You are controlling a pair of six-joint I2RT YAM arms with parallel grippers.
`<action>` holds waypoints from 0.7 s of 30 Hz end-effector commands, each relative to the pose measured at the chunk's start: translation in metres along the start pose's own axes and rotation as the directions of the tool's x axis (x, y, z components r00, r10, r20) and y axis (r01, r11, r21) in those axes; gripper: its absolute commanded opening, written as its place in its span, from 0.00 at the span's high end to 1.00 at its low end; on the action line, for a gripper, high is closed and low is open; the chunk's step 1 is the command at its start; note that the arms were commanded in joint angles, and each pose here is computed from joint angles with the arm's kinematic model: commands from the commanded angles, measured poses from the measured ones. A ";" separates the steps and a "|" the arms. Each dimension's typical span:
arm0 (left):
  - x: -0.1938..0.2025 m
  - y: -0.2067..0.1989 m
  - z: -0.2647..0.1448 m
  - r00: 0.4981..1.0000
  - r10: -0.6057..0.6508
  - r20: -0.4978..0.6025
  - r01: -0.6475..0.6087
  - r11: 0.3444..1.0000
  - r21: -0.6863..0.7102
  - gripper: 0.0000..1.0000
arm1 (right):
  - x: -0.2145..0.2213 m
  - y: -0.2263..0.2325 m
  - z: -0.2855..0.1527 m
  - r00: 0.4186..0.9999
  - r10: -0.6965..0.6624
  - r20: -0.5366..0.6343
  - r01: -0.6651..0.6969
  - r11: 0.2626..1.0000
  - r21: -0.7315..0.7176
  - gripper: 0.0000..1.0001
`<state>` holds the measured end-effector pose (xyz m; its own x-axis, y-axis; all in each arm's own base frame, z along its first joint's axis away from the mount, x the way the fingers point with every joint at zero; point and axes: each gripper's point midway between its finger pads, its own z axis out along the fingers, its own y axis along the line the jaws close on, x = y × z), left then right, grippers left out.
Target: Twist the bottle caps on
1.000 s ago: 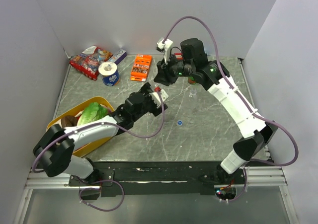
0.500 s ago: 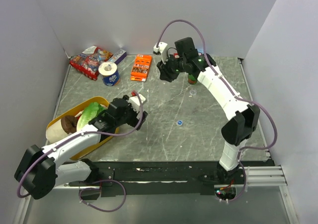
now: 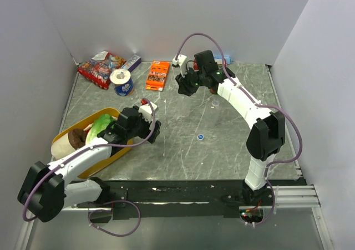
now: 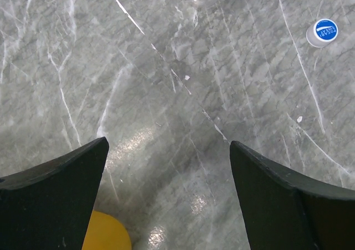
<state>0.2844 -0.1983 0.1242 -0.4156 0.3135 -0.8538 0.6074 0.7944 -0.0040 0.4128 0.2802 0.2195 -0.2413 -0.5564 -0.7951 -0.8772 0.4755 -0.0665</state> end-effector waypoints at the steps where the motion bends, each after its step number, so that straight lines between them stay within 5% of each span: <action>1: -0.020 -0.003 0.001 0.998 -0.021 0.051 0.020 0.999 0.026 0.04 | -0.017 0.000 -0.010 0.997 -0.003 0.081 0.001 1.000 0.017 1.00; 21: -0.024 -0.003 0.003 0.998 -0.024 0.059 0.022 0.999 0.038 0.04 | -0.015 0.003 -0.024 0.997 -0.008 0.075 0.006 0.999 0.039 0.73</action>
<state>0.2839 -0.1999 0.1207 -0.4270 0.3137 -0.8481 0.6176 0.7862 -0.0202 0.4127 0.2832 0.2205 -0.2284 -0.5225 -0.8214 -0.8723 0.4846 -0.0657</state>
